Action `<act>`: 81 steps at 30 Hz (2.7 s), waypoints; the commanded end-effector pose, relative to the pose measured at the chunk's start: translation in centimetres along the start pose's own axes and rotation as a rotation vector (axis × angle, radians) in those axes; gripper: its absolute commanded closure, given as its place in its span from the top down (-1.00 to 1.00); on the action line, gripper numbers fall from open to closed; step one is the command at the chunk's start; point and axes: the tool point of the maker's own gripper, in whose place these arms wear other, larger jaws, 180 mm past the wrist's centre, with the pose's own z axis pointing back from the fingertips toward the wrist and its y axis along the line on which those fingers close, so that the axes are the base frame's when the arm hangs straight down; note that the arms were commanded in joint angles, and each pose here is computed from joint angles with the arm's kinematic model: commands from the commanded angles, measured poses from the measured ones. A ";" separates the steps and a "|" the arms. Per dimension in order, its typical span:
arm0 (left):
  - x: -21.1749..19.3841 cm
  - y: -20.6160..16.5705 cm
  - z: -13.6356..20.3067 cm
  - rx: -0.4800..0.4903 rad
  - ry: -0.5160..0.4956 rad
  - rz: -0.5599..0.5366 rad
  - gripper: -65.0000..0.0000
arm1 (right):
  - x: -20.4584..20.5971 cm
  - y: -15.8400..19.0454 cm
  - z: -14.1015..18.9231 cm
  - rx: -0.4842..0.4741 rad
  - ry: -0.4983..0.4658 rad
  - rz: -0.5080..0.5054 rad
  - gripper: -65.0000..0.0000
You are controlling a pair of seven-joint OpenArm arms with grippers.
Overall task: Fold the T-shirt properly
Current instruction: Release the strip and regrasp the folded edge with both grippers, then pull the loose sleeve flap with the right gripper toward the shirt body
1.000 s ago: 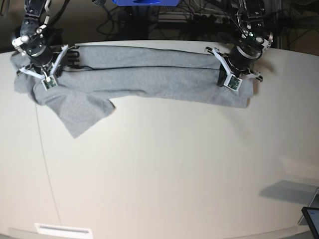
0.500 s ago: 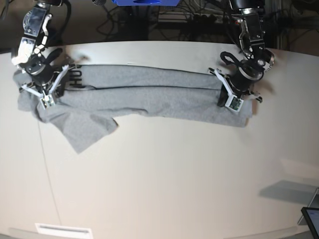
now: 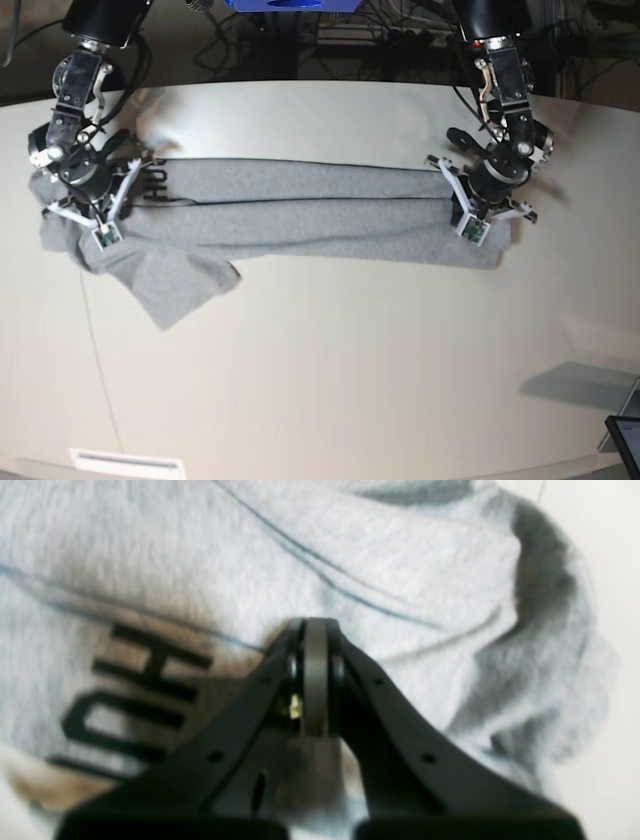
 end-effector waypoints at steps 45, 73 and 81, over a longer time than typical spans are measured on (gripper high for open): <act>2.2 5.2 6.6 0.229 0.008 -0.043 -1.00 | 17.8 -1.4 -2.1 0.200 -0.009 0.053 0.71; 1.2 4.7 6.7 0.216 0.031 -0.045 -1.00 | 16.8 0.7 -8.4 0.393 0.013 -0.101 0.71; 1.2 4.8 6.7 0.217 0.032 -0.050 -1.00 | 15.9 -0.7 -8.5 0.370 0.014 -0.111 0.71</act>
